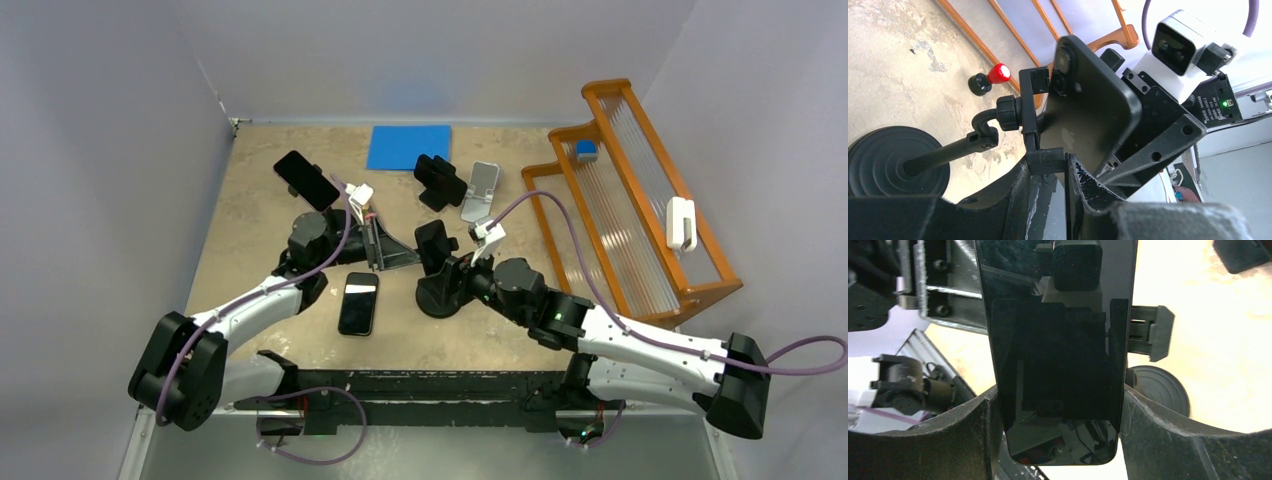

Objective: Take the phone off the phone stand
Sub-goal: Remove the phone from the phone stand, then pick up the phone stand at the center of the board.

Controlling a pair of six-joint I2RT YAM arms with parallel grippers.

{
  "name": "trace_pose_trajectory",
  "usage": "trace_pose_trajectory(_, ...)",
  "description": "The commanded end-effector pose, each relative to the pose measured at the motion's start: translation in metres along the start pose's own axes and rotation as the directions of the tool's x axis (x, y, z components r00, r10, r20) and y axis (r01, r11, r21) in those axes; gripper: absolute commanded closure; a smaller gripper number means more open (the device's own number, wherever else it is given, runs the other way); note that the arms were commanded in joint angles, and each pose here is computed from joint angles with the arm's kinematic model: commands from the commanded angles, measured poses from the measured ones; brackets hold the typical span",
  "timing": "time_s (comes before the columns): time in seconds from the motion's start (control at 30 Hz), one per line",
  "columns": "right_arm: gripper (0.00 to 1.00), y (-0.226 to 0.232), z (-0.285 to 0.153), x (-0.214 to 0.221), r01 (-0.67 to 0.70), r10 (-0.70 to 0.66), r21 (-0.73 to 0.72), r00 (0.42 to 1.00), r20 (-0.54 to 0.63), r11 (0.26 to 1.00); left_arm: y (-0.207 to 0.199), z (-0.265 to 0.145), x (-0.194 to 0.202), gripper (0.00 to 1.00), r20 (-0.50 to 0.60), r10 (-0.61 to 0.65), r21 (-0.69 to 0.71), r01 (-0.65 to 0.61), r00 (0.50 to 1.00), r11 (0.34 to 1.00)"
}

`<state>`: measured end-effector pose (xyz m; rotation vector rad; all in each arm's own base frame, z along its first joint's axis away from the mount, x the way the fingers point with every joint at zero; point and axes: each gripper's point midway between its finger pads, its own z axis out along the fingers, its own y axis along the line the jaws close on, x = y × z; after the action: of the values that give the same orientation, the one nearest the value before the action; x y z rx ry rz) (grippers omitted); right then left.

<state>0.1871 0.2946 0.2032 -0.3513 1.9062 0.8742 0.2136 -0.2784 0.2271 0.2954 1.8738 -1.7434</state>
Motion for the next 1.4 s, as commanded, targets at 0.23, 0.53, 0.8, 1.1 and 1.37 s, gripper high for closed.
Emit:
trace_pose_trajectory(0.23, 1.0, 0.061, -0.037, -0.078, -0.011, 0.056, -0.253, 0.984, 0.169, 0.967, -0.017, 0.0, -0.017, 0.63, 0.005, 0.074, -0.013, -0.073, 0.997, 0.997)
trace_pose_trajectory(0.53, 1.0, 0.073, -0.057, -0.11, 0.037, 0.023, -0.271, 0.976, 0.218, 0.962, -0.053, -0.006, -0.042, 0.41, 0.048, 0.137, -0.046, -0.135, 0.989, 0.99)
trace_pose_trajectory(0.8, 1.0, 0.069, -0.051, -0.157, 0.11, -0.06, -0.138, 0.944, 0.325, 0.984, -0.076, -0.05, -0.086, 0.39, 0.302, 0.31, -0.3, -0.218, 0.902, 0.929)
trace_pose_trajectory(1.1, 1.0, 0.052, -0.02, -0.189, 0.05, -0.069, 0.061, 0.925, 0.374, 0.997, -0.136, -0.075, -0.115, 0.29, 0.443, 0.456, -0.294, -0.355, 0.772, 0.887)
trace_pose_trajectory(1.37, 1.0, 0.058, 0.003, -0.187, 0.061, -0.095, 0.109, 0.934, 0.345, 0.992, -0.146, -0.05, -0.13, 0.29, 0.374, 0.425, -0.242, -0.356, 0.824, 0.903)
